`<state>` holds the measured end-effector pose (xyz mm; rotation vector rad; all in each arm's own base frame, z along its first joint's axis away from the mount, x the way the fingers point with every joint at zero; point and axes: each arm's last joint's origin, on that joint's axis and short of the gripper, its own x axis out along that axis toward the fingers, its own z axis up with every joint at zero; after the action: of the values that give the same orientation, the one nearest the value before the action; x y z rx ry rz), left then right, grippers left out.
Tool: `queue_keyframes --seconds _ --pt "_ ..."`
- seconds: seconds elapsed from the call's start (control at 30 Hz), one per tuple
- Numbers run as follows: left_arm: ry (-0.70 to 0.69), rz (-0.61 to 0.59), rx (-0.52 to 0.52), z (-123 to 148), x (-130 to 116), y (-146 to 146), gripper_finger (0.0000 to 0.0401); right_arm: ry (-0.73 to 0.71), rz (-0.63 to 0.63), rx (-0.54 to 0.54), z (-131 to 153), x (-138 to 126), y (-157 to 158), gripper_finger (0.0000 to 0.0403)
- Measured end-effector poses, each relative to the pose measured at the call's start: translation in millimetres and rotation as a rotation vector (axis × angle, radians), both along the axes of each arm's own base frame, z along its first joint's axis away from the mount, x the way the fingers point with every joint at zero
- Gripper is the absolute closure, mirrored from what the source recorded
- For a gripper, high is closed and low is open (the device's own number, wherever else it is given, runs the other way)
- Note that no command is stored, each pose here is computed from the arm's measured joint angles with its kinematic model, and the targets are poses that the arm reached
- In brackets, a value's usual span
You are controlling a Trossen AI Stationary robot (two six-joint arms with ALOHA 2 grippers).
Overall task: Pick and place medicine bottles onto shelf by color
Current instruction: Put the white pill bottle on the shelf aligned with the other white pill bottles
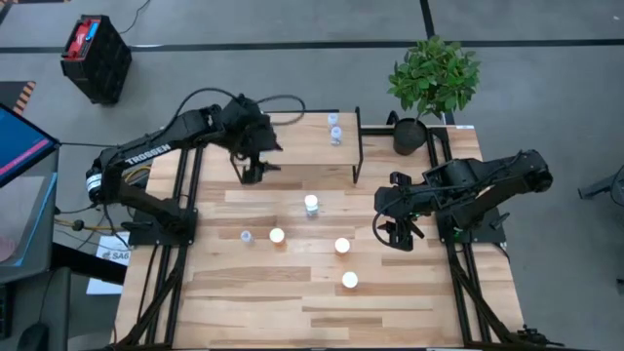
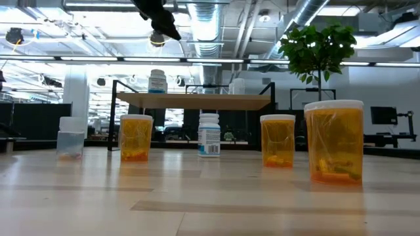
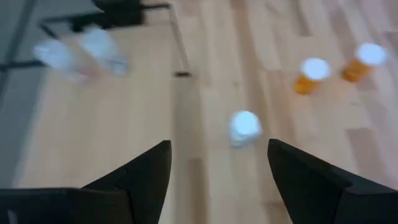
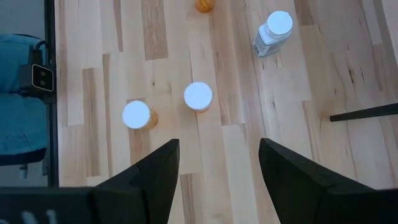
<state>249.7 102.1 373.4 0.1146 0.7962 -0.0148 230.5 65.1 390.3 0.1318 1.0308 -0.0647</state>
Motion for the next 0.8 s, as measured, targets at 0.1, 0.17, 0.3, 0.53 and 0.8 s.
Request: queue_keyframes --seconds 0.1,0.17,0.3,0.53,0.8 --pt "0.101 -0.049 -0.050 -7 -2 -18 0.0147 -0.015 0.000 0.005 1 1 0 0.0159" --pt "0.169 -0.087 -0.075 -12 -4 -29 0.0147 -0.037 0.000 0.011 2 3 1 0.0159" --pt "0.255 -0.126 -0.121 -32 -1 -48 0.0147 -0.040 0.000 0.012 2 3 1 0.0159" --pt "0.177 -0.229 -0.041 -74 18 -66 0.0147 -0.040 0.000 0.012 2 3 1 0.0159" --pt "0.013 0.100 0.016 -124 47 -65 0.0147 -0.039 0.000 0.012 2 3 1 0.0159"
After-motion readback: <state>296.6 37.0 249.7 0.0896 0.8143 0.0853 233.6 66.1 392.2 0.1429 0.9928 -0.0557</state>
